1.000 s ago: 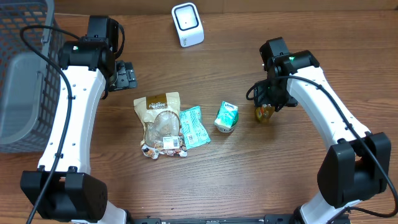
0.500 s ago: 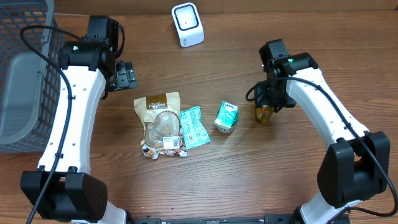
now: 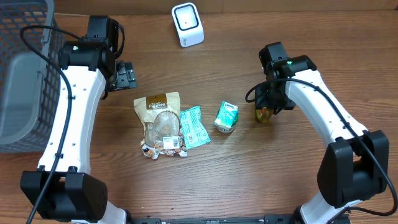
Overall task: Scan the item barcode
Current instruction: 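Close the right gripper on the Vim bottle, then lift the Vim bottle and tilt it toward the scanner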
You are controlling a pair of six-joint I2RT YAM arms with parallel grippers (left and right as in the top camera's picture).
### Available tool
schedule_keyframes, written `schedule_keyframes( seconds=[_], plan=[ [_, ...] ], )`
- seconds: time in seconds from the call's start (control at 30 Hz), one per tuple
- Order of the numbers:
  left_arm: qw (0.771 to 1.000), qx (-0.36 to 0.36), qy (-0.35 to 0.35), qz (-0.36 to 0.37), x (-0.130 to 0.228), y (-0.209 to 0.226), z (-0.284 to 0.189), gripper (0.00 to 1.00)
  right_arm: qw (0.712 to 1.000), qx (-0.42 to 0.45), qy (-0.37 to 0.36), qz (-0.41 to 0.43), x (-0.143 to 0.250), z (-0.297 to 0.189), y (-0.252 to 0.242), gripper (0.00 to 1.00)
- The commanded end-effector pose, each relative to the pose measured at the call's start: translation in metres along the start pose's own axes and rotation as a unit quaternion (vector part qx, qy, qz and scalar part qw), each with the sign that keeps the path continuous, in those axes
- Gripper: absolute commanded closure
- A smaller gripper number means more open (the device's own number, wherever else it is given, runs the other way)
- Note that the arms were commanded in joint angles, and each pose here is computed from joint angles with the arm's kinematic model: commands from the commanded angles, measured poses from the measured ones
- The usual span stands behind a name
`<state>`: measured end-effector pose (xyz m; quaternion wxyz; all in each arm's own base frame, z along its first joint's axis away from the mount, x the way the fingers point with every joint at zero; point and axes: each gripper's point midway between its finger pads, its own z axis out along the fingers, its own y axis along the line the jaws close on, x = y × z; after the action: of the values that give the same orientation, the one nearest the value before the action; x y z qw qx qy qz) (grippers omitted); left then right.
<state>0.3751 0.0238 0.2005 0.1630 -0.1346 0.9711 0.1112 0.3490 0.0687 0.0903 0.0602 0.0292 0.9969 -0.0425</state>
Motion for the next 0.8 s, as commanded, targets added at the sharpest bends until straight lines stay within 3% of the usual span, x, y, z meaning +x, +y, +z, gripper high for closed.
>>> schedule_keyframes(
  seconds=[0.0, 0.2, 0.4, 0.63, 0.77],
  plan=[
    [1.0, -0.006, -0.006, 0.0, -0.005, 0.003, -0.001, 0.01, 1.0, 0.0, -0.002, 0.003, 0.001, -0.001, 0.0, 0.5],
    [1.0, -0.006, -0.006, 0.0, -0.005, 0.003, -0.001, 0.0, 1.0, -0.031, -0.004, 0.004, -0.002, -0.002, 0.011, 0.54],
    [1.0, -0.006, -0.006, 0.0, -0.005, 0.003, -0.001, 0.0, 0.998, -0.062, -0.022, 0.02, -0.017, -0.032, 0.01, 0.74],
    [1.0, -0.006, -0.006, 0.0, -0.005, 0.003, -0.001, 0.0, 0.984, -0.155, -0.069, 0.045, -0.036, -0.096, 0.003, 0.76],
    [1.0, -0.006, -0.006, 0.0, -0.005, 0.003, -0.001, 0.01, 0.952, -0.29, -0.101, -0.009, -0.031, -0.148, 0.025, 0.76]
  ],
)
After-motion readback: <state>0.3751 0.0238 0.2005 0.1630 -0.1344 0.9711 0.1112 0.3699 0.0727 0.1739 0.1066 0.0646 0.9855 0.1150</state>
